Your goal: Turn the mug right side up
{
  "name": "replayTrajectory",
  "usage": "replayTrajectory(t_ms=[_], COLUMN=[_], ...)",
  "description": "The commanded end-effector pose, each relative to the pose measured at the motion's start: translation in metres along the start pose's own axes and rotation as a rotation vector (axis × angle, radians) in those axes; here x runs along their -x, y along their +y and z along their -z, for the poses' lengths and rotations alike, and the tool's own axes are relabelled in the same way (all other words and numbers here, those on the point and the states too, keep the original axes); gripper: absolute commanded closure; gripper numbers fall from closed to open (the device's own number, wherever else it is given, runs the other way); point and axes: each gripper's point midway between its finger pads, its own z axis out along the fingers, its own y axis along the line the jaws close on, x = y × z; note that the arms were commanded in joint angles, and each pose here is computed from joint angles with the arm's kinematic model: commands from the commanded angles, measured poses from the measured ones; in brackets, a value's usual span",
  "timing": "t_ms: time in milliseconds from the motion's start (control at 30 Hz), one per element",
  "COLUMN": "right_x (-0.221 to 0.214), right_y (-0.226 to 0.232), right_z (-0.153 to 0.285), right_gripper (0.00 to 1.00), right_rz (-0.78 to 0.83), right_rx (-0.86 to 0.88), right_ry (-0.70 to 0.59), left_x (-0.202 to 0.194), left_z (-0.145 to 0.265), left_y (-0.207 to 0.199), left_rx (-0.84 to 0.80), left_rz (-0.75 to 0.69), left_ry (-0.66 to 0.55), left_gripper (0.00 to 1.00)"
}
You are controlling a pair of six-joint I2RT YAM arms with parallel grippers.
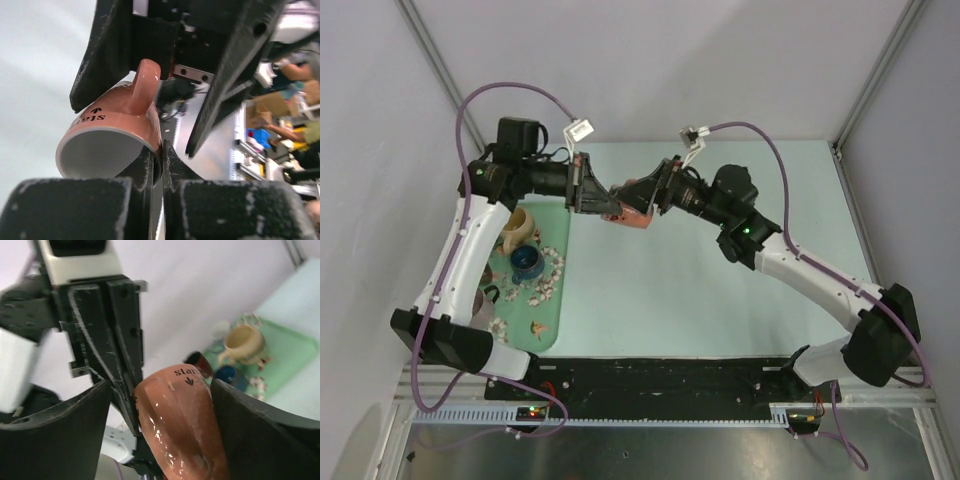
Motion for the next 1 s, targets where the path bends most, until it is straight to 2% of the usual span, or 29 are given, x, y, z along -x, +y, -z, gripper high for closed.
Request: replayTrajectory(t_ms=[0, 67, 133, 267, 400, 533, 600, 800, 967], right_x=[-0.035, -0.043, -0.045, -0.04, -0.037, -0.035, -0.036, -0.034, -0.032], right_y=[-0.053, -0.072, -0.09, -0.119, -0.13, -0.13, -0.13, -0.133, -0.134], right_z=[0.005, 0.012, 0.021, 0.045, 0.069, 0.082, 0.084, 0.092, 0.101], right_gripper=[0.1, 0.03, 0.01, 0.01, 0.01, 0.01, 0.01, 0.0, 0.01], right_rz=[-0.005, -0.009, -0.015, 0.025, 0.077, 0.103, 0.107, 0.121, 0.134], right_rx=[-0.16, -0.237, -0.33, -0.513, -0.63, -0.657, -0.655, -0.679, -0.695], right_ry=[0.1, 0.114, 0.115, 0.094, 0.095, 0.078, 0.074, 0.046, 0.028], left_x=[-0.01, -0.022, -0.038, -0.092, -0.171, -0.231, -0.25, -0.272, -0.302], left_z=[0.009, 0.016, 0.031, 0.08, 0.121, 0.145, 0.154, 0.177, 0.168], left_y=[0.076, 0.102, 0.127, 0.161, 0.167, 0.164, 0.168, 0.196, 0.202], left_rx=[0.376, 0.493, 0.636, 0.905, 0.984, 0.992, 1.002, 1.113, 1.04], left_rz=[-0.085, -0.085, -0.092, -0.155, -0.176, -0.179, -0.166, -0.138, -0.102], left_ry=[0.009, 0.038, 0.084, 0.32, 0.631, 0.808, 0.845, 0.852, 0.862], left_gripper=[1.0, 1.0, 1.0, 1.0, 1.0, 1.0, 1.0, 1.0, 1.0])
